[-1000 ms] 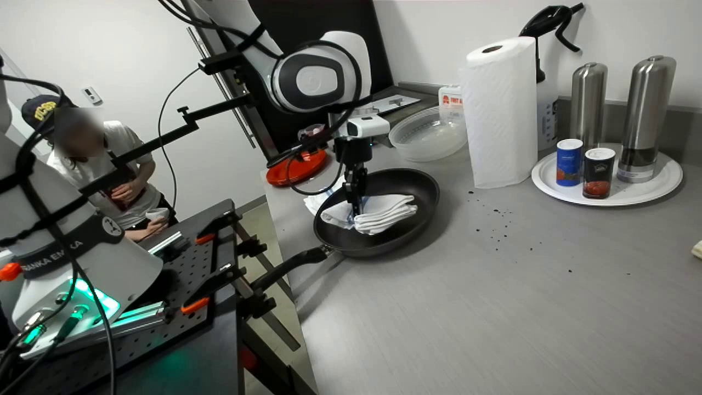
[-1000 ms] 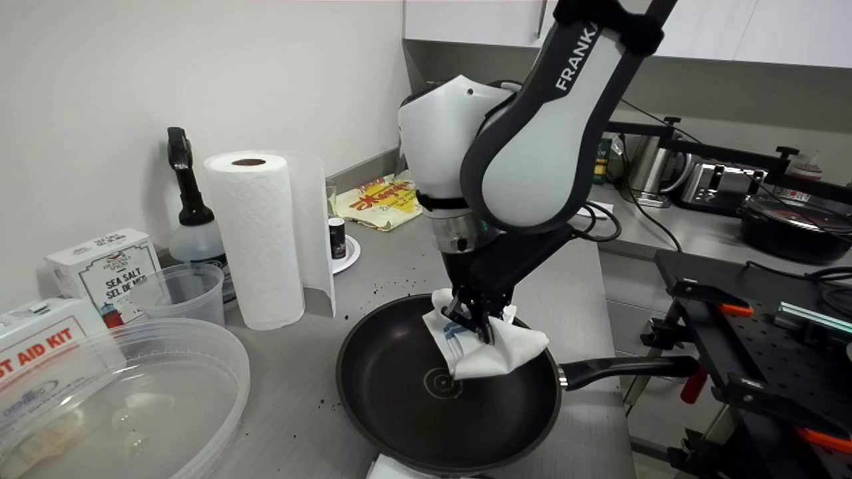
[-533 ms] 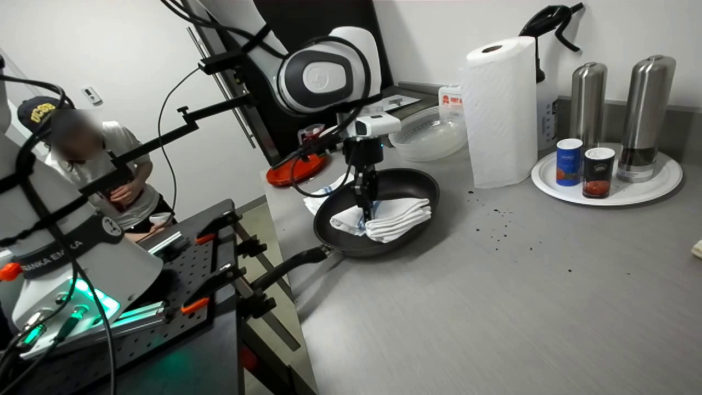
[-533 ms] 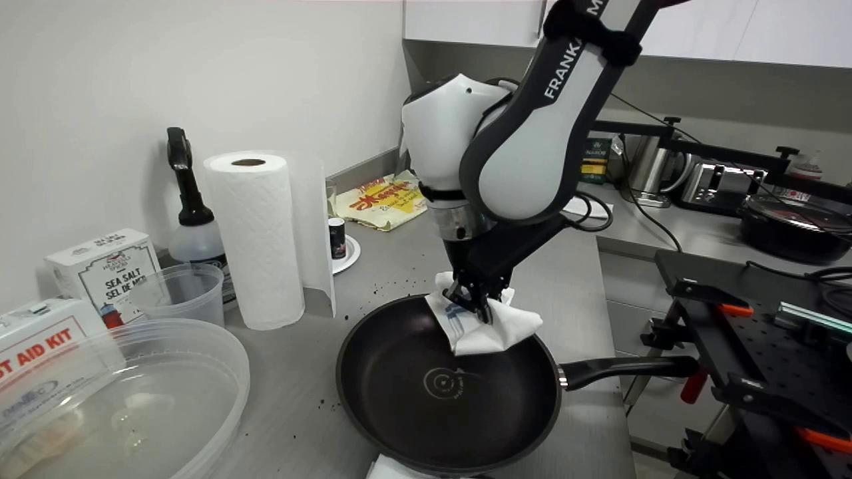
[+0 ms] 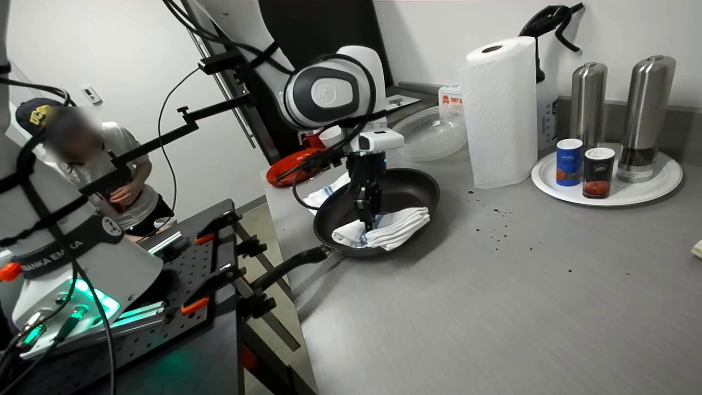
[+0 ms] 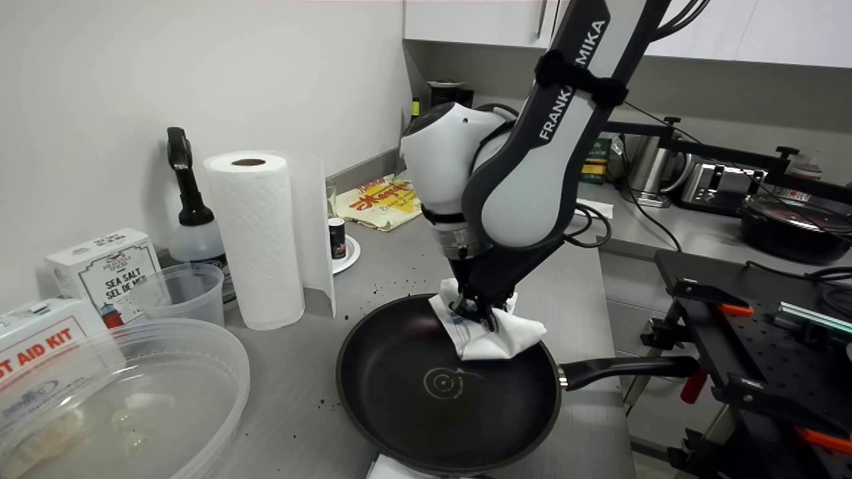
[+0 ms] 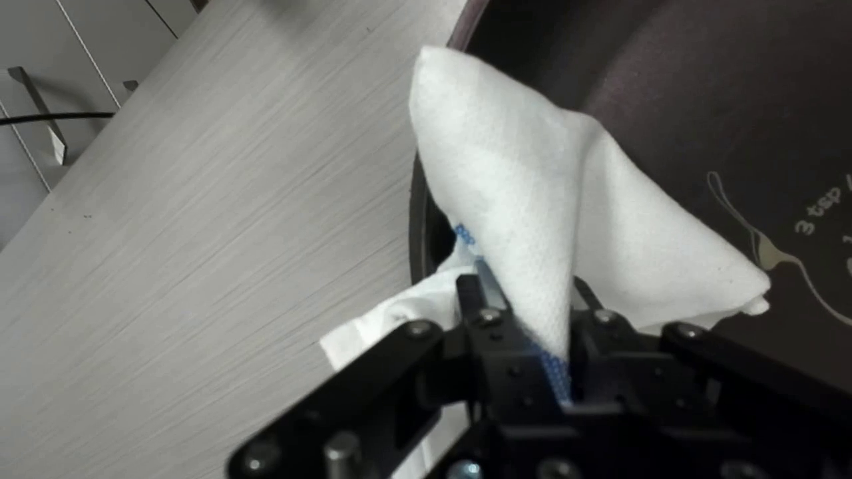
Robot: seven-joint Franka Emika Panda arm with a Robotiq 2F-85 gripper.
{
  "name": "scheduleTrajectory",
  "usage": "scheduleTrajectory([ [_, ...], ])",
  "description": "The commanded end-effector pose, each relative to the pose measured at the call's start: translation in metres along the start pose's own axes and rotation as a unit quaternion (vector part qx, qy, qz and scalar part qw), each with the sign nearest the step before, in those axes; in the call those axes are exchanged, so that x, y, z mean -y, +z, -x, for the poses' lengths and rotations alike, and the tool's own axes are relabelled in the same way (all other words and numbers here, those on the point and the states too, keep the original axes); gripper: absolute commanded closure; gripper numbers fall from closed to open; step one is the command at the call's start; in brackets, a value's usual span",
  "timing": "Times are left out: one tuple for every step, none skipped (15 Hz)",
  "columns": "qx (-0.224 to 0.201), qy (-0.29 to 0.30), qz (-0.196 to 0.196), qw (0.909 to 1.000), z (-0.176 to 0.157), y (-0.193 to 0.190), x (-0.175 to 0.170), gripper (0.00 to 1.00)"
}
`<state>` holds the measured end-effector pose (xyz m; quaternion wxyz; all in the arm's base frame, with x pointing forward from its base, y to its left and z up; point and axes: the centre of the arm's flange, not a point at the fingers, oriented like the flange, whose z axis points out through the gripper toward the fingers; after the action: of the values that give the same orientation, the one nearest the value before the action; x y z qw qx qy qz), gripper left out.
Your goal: Use the white towel wipe the black pan
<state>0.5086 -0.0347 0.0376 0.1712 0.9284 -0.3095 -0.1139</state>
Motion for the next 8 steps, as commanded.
scheduleTrajectory([
  [-0.005,0.007,0.011,0.9999,-0.005,0.01,0.009,0.95],
  [0.003,0.011,0.012,0.9999,-0.007,0.013,0.008,0.95],
  [0.007,0.016,0.013,0.9998,-0.008,0.014,0.005,0.95],
  [0.008,0.022,0.015,0.9996,-0.008,0.015,0.003,0.95],
  [0.01,0.027,0.015,0.9995,-0.008,0.015,0.0,0.95],
  [0.01,0.031,0.018,0.9993,-0.009,0.015,-0.001,0.95],
  [0.009,0.033,0.021,0.9992,-0.009,0.017,-0.002,0.95],
  [0.01,0.034,0.024,0.9991,-0.01,0.019,-0.002,0.95],
])
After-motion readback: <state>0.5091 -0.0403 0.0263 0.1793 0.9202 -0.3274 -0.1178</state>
